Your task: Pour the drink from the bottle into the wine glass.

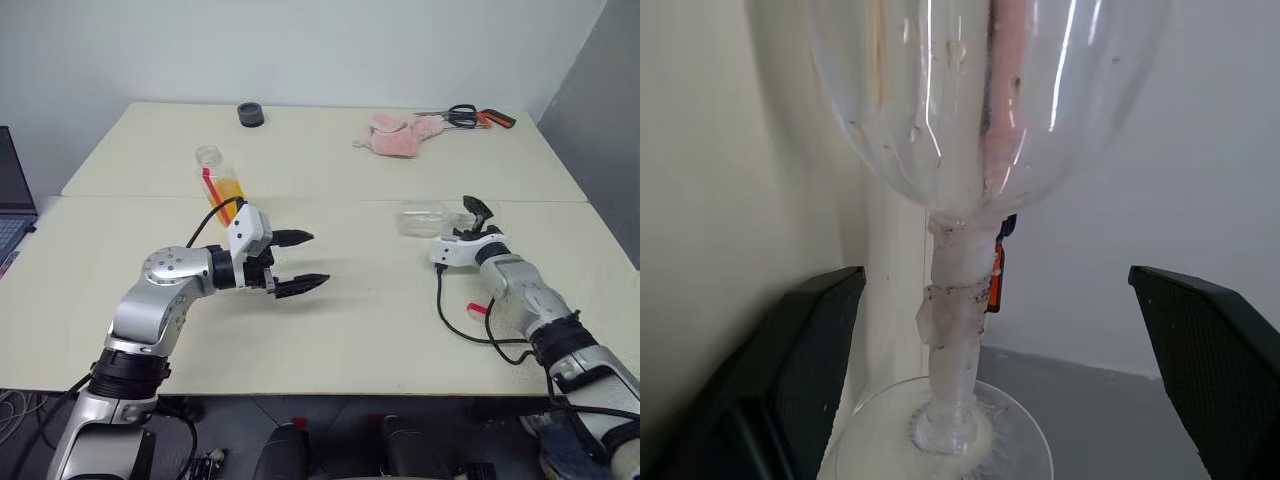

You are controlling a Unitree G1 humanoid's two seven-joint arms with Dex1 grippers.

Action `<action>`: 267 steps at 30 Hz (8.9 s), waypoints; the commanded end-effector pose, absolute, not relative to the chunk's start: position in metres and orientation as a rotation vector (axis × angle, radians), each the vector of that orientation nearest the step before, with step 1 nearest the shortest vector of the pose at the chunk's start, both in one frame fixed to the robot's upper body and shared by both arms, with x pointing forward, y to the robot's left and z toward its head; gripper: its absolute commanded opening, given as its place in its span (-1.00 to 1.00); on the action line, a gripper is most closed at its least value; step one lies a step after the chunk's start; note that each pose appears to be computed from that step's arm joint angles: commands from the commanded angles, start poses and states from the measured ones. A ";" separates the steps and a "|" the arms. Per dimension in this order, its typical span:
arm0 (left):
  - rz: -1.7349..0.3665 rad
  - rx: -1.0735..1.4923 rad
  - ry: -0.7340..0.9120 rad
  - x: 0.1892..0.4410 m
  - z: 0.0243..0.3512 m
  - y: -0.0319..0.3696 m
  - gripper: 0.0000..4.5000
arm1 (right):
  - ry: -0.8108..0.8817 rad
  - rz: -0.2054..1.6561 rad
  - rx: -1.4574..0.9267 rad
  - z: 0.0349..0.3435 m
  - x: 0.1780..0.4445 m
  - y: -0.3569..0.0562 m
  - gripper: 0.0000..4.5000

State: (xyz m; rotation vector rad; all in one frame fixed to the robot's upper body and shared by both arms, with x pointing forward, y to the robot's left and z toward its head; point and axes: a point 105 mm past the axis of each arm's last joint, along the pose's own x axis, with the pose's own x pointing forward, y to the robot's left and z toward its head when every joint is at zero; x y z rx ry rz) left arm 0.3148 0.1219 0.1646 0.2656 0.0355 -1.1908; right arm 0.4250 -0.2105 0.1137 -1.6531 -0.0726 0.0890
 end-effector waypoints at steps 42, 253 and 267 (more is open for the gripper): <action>-0.776 0.101 -0.062 0.293 0.228 0.202 1.00 | -0.184 0.664 -0.086 0.114 0.403 0.023 -0.97; -0.474 1.410 -0.685 0.422 0.305 0.123 -0.27 | -0.214 0.937 -0.161 0.226 0.285 -0.074 1.00; -0.455 1.486 -0.714 0.421 0.307 0.124 -0.27 | -0.206 0.934 -0.156 0.223 0.285 -0.075 1.00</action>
